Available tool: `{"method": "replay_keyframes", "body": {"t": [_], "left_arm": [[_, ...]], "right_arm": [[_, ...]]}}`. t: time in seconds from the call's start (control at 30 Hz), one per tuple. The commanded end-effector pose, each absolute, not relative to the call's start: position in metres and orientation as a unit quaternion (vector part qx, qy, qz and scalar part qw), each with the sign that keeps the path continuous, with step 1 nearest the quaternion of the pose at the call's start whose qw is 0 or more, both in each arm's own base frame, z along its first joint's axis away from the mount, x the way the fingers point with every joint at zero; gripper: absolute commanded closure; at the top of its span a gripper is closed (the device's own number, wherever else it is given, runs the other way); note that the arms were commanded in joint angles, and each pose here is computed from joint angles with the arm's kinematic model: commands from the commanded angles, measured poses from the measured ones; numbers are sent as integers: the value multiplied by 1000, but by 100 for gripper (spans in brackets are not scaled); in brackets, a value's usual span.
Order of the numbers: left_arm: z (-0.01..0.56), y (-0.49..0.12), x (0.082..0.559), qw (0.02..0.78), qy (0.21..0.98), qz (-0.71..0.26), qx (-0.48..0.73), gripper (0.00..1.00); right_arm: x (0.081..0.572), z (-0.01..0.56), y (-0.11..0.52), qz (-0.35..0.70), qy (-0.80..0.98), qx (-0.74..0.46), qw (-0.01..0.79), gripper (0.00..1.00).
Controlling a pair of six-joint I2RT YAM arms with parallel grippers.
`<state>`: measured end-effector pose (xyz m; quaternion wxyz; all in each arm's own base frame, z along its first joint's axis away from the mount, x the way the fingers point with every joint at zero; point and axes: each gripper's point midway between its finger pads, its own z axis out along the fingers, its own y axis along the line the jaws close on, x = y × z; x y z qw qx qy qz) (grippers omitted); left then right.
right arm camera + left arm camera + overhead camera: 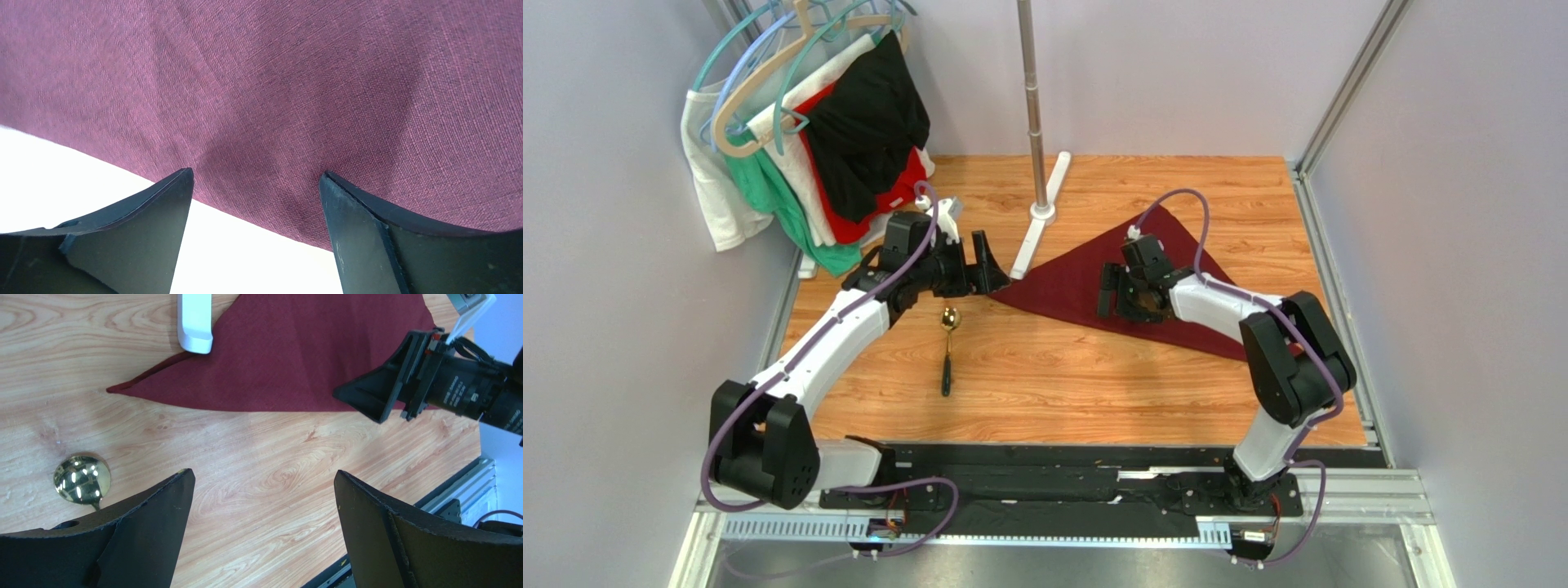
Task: Fold the napkin, place the utensils inside, and roll it up
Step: Move the fork to the center of the board.
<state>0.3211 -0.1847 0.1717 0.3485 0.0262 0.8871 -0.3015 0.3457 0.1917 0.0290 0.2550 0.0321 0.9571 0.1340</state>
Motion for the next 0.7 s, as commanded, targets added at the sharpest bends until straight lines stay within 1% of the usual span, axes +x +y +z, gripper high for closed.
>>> {"method": "replay_keyframes", "body": {"t": [0.0,0.07,0.1,0.13,0.3,0.47,0.67], "left_arm": [[179,-179,318,373,880,-292,28,7],[172,-176,315,372,882,-290,19,7],[165,-175,312,366,885,-288,15,7],[163,-175,311,364,885,-289,9,7],[144,-170,311,357,891,-278,-20,7],[131,-168,307,349,893,-281,-53,8],[106,-162,285,327,901,-271,-91,10]], "right_arm": [[281,4,199,125,976,23,179,18],[269,7,200,122,976,21,180,19],[254,3,201,118,979,12,168,19],[251,2,199,104,979,14,175,19],[217,9,209,103,977,-12,187,18],[210,27,215,95,968,-58,225,18],[192,45,211,91,953,-140,253,18]]}}
